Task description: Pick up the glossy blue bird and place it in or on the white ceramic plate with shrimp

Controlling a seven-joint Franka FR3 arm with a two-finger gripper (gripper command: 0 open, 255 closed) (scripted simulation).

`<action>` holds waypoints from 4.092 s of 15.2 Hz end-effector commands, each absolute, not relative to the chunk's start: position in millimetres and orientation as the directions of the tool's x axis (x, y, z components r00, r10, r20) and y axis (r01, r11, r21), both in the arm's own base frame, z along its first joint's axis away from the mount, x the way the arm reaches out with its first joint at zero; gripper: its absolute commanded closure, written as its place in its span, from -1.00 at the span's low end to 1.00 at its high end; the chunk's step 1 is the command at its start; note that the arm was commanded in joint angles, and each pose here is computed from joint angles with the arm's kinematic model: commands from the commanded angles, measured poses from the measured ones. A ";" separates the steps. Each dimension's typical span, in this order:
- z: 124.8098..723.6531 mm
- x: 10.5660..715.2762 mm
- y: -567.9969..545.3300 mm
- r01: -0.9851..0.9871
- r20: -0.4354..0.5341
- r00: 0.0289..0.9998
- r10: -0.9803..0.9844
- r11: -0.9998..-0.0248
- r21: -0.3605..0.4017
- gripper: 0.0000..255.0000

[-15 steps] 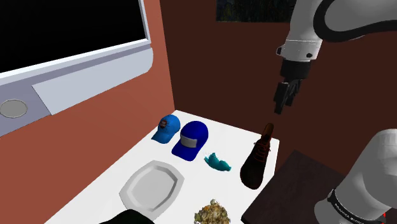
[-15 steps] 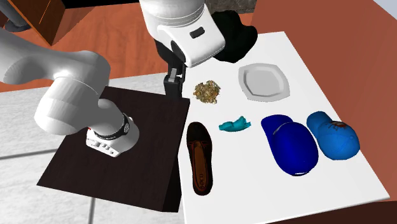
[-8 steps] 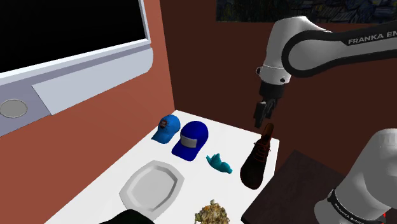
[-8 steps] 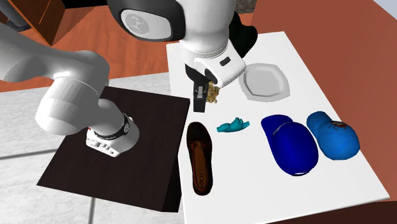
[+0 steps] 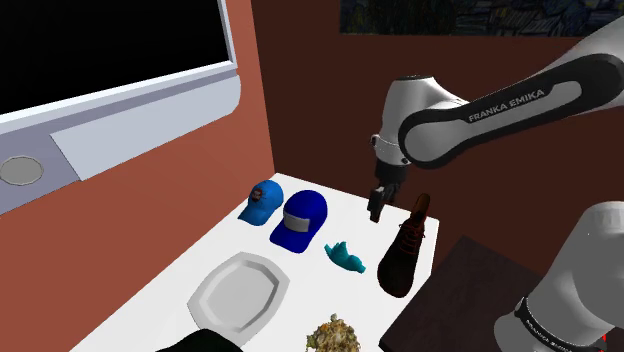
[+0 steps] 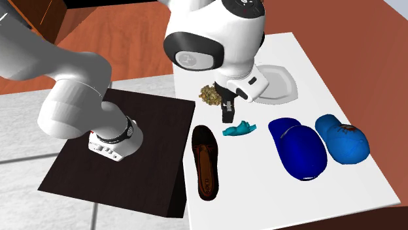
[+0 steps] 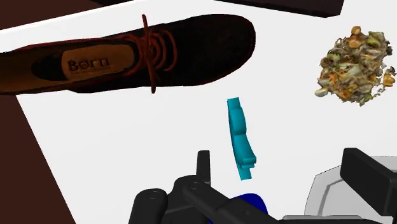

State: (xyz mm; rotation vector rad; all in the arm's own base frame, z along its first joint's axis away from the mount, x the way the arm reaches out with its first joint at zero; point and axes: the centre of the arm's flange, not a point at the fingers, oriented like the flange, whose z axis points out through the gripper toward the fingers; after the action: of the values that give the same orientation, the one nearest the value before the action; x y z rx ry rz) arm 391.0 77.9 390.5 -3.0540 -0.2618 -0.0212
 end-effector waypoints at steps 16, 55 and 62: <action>228.3 489.2 137.9 0.299 0.092 0.951 0.297 -0.954 -0.010 -1.00; 283.5 491.7 139.0 0.299 0.092 0.951 0.297 -0.954 -0.010 1.00; 311.1 473.8 158.1 0.299 0.092 0.951 0.297 -0.954 -0.010 1.00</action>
State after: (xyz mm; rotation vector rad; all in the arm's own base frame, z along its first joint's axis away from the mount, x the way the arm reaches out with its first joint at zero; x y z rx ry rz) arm 480.8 149.0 309.1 -3.0787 -0.4705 -0.1399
